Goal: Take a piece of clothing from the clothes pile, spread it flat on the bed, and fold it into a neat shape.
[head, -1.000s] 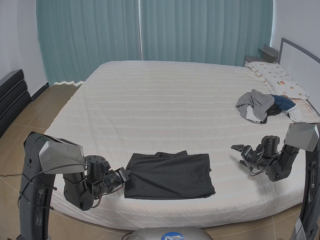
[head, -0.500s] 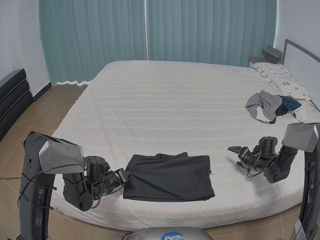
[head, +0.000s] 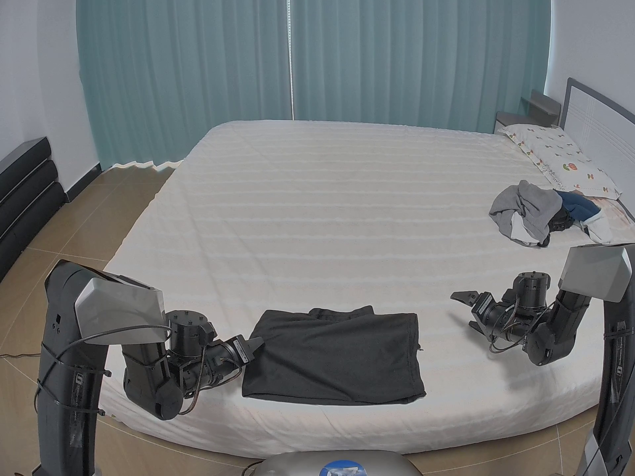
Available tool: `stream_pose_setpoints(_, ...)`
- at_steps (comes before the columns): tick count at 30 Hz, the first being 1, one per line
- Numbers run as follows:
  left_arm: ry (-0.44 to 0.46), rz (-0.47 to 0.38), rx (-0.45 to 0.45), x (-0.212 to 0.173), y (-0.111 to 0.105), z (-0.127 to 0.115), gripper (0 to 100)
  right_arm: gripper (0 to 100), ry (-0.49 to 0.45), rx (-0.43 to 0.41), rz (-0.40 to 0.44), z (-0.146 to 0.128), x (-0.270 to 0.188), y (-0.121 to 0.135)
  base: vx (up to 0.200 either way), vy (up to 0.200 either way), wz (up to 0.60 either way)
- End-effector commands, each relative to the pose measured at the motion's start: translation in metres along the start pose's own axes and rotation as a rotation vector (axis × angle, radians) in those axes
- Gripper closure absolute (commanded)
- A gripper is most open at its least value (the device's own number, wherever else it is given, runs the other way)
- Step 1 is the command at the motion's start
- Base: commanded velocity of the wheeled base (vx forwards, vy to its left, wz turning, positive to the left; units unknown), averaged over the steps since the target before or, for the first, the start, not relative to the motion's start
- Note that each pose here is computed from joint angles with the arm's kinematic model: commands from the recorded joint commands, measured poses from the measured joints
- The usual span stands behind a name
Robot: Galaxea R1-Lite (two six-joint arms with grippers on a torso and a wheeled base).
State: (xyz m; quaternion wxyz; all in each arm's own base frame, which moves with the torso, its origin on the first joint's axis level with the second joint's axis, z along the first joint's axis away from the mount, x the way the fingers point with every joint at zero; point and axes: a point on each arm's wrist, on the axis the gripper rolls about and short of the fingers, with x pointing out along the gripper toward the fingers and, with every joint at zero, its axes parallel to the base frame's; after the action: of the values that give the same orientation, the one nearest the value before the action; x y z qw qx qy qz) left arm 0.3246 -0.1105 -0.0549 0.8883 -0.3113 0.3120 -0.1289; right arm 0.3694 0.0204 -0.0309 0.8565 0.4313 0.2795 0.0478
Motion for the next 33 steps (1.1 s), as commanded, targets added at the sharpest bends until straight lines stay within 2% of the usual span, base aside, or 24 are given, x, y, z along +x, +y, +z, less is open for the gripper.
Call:
stream_pose_setpoints(1, 0.003, 0.002, 0.000, -0.001, 0.000, -0.001, 0, 0, 0.002, 0.000, -0.001, -0.001, 0.000, 0.000, 0.000, 0.000, 0.00)
stream_pose_setpoints(6, 0.000, 0.001, -0.004, -0.001, 0.000, 0.000, 0, 0, 0.003, 0.001, -0.002, -0.001, 0.000, -0.001, 0.000, 0.000, 0.00)
stream_pose_setpoints(11, -0.020, 0.005, -0.058, -0.004, -0.003, 0.004, 0, 0, 0.001, 0.000, 0.000, -0.001, 0.000, 0.000, 0.000, 0.000, 0.00)
stream_pose_setpoints(14, -0.005, 0.025, -0.069, -0.012, -0.001, 0.001, 0, 0, 0.001, 0.000, 0.000, -0.001, -0.001, 0.000, 0.000, 0.000, 0.00)
stream_pose_setpoints(18, -0.029, 0.059, -0.078, -0.025, 0.001, 0.007, 0, 0, -0.005, 0.000, 0.005, 0.001, -0.002, 0.002, 0.000, 0.000, 0.00)
stream_pose_setpoints(25, -0.188, 0.050, -0.085, -0.057, -0.006, 0.056, 0, 0, -0.012, -0.005, 0.016, 0.003, -0.010, 0.009, 0.000, 0.000, 0.00)
stream_pose_setpoints(29, -0.285, 0.048, -0.056, -0.072, -0.007, 0.080, 0, 0, -0.059, -0.016, 0.023, 0.006, -0.016, 0.014, 0.000, 0.000, 0.00)
stream_pose_setpoints(33, -0.462, 0.071, -0.033, -0.093, -0.020, 0.108, 0, 0, -0.136, -0.035, 0.021, 0.006, -0.025, 0.023, 0.000, 0.000, 0.00)
